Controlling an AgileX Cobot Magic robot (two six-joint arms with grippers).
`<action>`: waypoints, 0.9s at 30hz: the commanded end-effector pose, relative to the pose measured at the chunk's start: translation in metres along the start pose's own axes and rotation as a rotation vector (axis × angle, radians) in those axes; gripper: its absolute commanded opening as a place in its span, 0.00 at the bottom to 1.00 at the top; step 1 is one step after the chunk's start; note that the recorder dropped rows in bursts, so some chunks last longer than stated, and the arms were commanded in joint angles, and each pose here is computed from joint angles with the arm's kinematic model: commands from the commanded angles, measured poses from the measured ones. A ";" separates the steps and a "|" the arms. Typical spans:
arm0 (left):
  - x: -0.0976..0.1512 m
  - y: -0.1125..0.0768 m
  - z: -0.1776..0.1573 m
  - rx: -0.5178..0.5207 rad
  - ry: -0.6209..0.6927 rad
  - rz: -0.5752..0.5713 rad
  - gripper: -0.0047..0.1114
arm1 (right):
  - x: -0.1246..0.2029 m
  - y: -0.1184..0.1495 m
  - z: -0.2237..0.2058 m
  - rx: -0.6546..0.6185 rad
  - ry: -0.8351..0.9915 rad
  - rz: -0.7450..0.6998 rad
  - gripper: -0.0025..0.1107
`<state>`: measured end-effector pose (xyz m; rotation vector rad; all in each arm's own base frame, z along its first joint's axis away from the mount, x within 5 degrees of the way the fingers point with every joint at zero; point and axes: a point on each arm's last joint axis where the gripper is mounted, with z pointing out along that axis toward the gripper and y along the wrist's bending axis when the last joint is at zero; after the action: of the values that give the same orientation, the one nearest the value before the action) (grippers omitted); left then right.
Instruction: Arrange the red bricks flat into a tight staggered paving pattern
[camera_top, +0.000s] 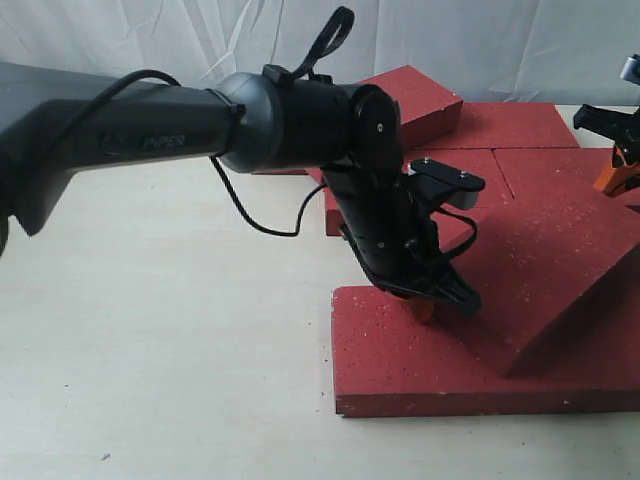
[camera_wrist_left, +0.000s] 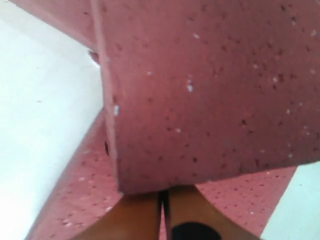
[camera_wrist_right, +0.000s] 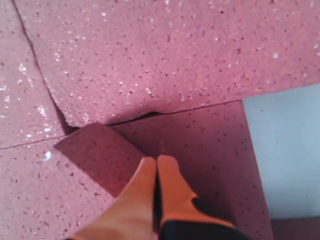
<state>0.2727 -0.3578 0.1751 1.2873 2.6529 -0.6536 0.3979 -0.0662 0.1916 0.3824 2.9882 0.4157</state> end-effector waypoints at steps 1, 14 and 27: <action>-0.003 0.021 -0.031 -0.025 -0.045 -0.056 0.04 | 0.005 0.020 -0.021 -0.015 -0.048 -0.045 0.02; 0.016 0.091 -0.104 -0.066 -0.062 -0.217 0.04 | 0.031 0.093 -0.042 -0.044 -0.060 -0.256 0.02; 0.061 0.177 -0.153 -0.165 -0.026 -0.408 0.04 | 0.076 0.201 -0.016 -0.125 -0.076 -0.531 0.02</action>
<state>0.3789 -0.1654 0.2302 0.7713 2.8953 -0.4311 0.3750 0.1079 0.2530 -0.3268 2.8724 0.4362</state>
